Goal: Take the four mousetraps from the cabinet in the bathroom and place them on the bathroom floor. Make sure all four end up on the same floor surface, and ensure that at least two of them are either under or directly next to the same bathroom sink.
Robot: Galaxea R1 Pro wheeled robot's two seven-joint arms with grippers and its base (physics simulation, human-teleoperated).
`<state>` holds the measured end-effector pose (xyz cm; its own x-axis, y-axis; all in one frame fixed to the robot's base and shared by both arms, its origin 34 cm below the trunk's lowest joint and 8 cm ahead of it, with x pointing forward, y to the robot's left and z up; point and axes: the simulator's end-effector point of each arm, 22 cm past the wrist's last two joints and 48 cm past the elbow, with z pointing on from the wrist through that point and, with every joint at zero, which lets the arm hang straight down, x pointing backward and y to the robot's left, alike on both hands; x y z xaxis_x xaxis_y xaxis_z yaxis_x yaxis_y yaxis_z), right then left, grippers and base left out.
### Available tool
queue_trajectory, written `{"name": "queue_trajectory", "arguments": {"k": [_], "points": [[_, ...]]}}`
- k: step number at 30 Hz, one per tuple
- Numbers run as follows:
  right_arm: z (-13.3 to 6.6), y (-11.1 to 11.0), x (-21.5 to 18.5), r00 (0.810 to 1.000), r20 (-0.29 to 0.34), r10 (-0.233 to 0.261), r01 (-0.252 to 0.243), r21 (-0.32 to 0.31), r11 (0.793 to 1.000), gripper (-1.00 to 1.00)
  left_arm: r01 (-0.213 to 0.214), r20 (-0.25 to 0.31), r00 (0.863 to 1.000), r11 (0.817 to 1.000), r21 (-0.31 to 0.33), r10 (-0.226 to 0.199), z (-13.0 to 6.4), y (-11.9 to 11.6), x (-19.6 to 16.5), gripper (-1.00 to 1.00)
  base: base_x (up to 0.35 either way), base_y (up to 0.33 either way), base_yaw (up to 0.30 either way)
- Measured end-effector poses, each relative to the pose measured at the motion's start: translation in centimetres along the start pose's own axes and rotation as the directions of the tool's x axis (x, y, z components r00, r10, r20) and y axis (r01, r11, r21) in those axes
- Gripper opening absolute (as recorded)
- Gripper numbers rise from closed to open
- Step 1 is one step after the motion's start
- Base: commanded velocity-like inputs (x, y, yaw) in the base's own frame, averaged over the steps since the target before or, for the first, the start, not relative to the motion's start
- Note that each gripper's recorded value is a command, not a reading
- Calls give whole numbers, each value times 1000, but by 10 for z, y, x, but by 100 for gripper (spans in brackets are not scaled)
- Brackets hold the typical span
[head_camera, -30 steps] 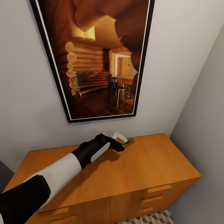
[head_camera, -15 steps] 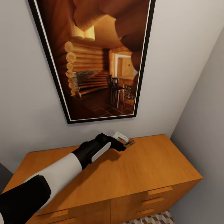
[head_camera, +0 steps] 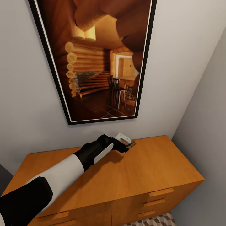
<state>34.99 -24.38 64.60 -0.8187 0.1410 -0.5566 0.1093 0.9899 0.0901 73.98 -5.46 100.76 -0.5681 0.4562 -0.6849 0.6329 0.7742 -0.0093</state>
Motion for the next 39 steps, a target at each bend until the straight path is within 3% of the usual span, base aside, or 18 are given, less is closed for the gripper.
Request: {"name": "queue_trajectory", "arguments": {"k": [39], "points": [[0, -1, 4, 1000, -10, 0, 0, 2, 1000, -100, 3, -9, 1000, 1000, 3, -3, 5, 1, 5, 100, 3, -3, 0]]}}
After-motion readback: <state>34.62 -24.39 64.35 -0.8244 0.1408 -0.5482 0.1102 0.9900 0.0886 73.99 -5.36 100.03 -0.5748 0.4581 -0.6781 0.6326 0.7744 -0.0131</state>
